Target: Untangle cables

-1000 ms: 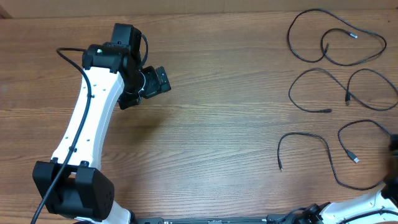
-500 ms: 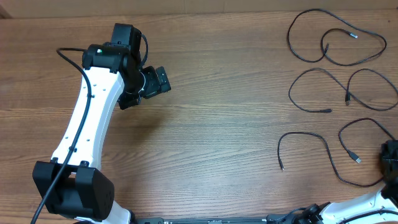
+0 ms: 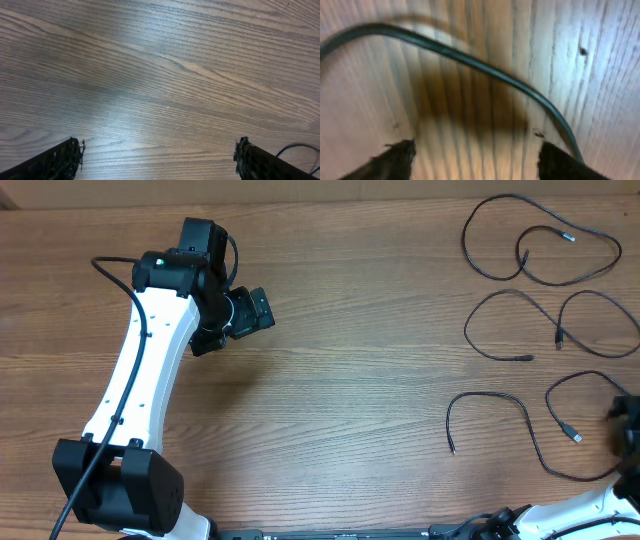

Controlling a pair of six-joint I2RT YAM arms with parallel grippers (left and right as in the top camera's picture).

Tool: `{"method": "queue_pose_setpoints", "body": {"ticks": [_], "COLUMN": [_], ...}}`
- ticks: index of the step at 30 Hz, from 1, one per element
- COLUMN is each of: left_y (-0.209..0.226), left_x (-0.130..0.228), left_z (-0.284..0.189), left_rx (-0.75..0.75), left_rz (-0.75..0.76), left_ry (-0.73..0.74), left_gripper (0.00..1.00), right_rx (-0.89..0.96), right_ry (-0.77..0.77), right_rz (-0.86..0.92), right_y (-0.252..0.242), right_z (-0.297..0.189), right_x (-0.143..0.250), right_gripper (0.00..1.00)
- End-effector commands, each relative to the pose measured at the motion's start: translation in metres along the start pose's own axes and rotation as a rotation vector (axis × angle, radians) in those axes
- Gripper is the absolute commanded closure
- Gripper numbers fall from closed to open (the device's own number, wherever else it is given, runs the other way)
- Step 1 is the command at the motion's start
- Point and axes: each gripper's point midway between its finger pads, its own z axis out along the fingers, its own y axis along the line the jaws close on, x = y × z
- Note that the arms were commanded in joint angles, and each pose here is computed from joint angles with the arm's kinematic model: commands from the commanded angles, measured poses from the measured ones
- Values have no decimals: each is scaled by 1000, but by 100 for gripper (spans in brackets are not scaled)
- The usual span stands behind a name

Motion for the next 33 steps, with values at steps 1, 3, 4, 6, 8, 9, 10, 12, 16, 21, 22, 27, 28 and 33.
{"method": "queue_pose_setpoints", "body": {"ticks": [1, 3, 4, 6, 8, 9, 10, 12, 16, 21, 22, 27, 28, 33], "left_y": [2, 2, 1, 1, 1, 1, 1, 1, 1, 2, 2, -1, -1, 0], "left_x": [-1, -2, -2, -3, -3, -3, -3, -3, -2, 0, -1, -6, -6, -5], "left_z": [3, 3, 3, 3, 3, 3, 2, 3, 3, 3, 3, 3, 3, 3], "left_rx": [-14, -13, -11, -7, -7, -7, -7, -7, -9, -15, -12, 0, 0, -3], "left_rz": [21, 21, 22, 22, 18, 18, 18, 18, 18, 17, 17, 20, 20, 20], "left_ry": [0, -2, -3, -5, -5, -5, -5, -5, -1, 6, 3, -17, -18, -13], "left_gripper": [0, 0, 0, 0, 0, 0, 0, 0, 0, 0, 0, 1, 0, 1], "right_rx": [-81, -99, -114, -159, -144, -117, -88, -48, 31, 7, -6, -90, -91, -24], "right_ry": [-74, -81, -71, -13, 72, 104, 126, 155, 181, 137, 118, 9, -17, -68], "right_rz": [-8, -11, -13, -22, -33, -31, -30, -32, 36, 36, 34, -5, -19, 42], "right_y": [25, 27, 29, 33, 28, 23, 19, 15, 3, -2, -3, -1, -1, -17], "right_z": [-50, -72, -80, -92, -96, -94, -92, -85, -66, -66, -72, -109, -115, -110], "right_x": [-24, -24, -20, -2, 24, 35, 42, 55, 73, 77, 77, 80, 82, 106], "right_gripper": [15, 14, 14, 14, 14, 14, 14, 15, 15, 15, 15, 14, 13, 9]}}
